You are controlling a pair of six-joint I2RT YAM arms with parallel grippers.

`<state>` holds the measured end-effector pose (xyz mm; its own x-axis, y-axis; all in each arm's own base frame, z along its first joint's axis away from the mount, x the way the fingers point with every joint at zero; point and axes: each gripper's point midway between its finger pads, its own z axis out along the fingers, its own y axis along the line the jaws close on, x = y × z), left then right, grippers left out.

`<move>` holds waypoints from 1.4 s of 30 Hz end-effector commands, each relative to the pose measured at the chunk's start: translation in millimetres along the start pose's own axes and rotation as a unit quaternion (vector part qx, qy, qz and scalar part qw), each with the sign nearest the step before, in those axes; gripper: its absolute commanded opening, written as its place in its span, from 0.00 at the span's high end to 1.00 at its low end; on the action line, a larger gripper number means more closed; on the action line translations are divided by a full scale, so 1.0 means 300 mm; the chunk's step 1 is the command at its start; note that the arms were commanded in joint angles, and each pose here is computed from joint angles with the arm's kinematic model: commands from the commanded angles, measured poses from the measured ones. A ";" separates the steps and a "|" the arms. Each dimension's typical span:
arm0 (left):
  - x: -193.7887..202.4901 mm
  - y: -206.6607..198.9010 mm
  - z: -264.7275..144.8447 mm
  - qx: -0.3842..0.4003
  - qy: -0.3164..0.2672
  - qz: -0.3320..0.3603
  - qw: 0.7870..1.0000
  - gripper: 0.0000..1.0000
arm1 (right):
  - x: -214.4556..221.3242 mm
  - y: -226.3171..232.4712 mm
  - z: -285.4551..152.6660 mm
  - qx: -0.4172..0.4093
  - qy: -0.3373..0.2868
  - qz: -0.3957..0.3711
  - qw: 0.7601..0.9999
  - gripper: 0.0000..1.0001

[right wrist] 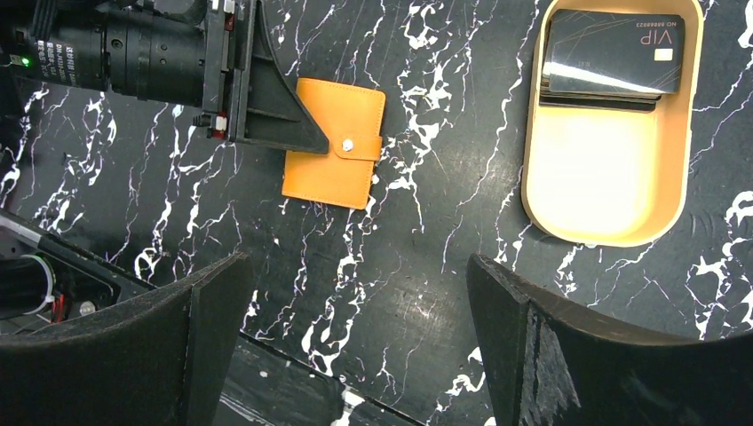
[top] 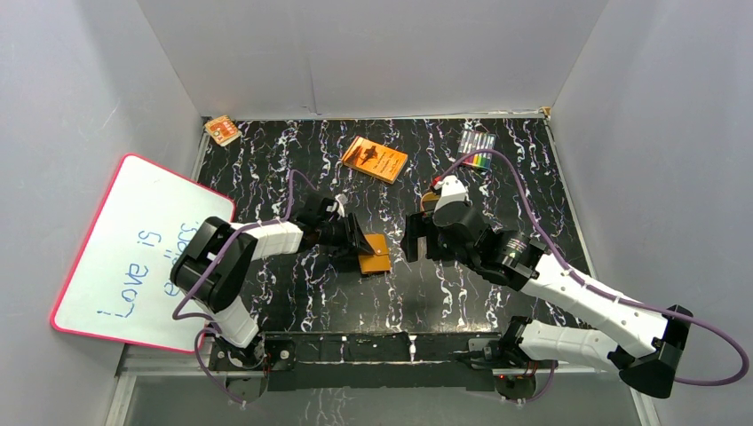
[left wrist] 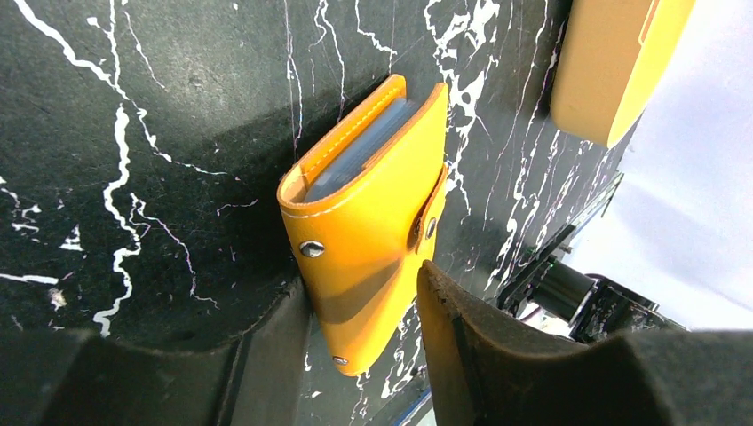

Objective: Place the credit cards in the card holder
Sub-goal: Place the card holder at the center of the board, then reset both arms

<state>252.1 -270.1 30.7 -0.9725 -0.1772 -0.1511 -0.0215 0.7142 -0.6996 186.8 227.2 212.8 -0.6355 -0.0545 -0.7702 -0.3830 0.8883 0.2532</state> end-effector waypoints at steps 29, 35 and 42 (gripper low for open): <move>-0.053 0.087 -0.179 -0.124 -0.093 0.041 0.987 0.22 | -0.050 0.002 -0.014 -0.002 -0.030 0.000 1.000 0.01; -0.027 0.044 -0.182 -0.122 -0.109 0.063 0.985 0.22 | -0.038 0.013 -0.004 -0.010 -0.021 -0.005 1.000 0.02; -0.002 0.008 -0.099 -0.129 -0.087 0.095 0.983 0.27 | -0.035 0.034 0.008 -0.021 -0.014 -0.008 1.000 0.04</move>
<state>237.9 -239.1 48.4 -0.9199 -0.1459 -0.3640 0.0491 0.8780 -0.4762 186.2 229.0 209.9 -0.6354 -0.0785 -0.7682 -0.4008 0.8839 0.2412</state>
